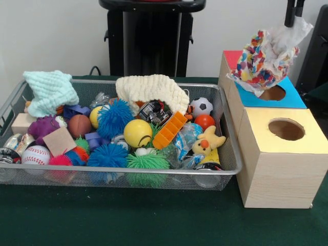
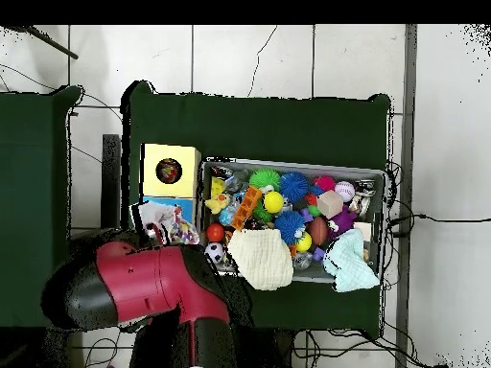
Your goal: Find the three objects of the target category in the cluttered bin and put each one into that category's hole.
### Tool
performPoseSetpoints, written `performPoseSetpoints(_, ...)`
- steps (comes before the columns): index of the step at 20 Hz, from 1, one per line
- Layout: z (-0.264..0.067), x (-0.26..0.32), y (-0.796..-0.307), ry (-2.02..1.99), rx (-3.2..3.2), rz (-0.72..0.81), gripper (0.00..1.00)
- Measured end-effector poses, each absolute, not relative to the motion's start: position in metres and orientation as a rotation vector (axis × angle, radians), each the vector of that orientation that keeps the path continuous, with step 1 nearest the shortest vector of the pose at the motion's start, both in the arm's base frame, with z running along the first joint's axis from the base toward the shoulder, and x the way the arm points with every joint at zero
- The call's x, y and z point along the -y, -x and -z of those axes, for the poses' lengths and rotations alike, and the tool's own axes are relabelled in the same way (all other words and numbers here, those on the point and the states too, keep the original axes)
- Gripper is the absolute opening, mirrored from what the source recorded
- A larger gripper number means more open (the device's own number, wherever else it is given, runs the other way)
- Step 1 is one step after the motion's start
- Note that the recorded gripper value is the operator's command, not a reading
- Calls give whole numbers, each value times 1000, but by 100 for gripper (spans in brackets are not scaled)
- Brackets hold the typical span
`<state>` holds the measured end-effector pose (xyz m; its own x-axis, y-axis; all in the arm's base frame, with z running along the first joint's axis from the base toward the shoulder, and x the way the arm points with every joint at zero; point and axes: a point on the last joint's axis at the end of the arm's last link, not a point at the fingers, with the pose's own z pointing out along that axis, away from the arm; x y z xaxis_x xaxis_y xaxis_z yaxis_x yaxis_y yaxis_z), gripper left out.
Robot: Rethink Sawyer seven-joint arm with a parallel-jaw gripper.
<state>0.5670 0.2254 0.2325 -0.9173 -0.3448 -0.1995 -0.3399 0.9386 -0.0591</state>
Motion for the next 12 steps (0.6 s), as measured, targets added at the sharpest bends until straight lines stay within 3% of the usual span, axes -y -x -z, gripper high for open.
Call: performPoseSetpoints(12,-284,-216,-589,436,-2949,34,0)
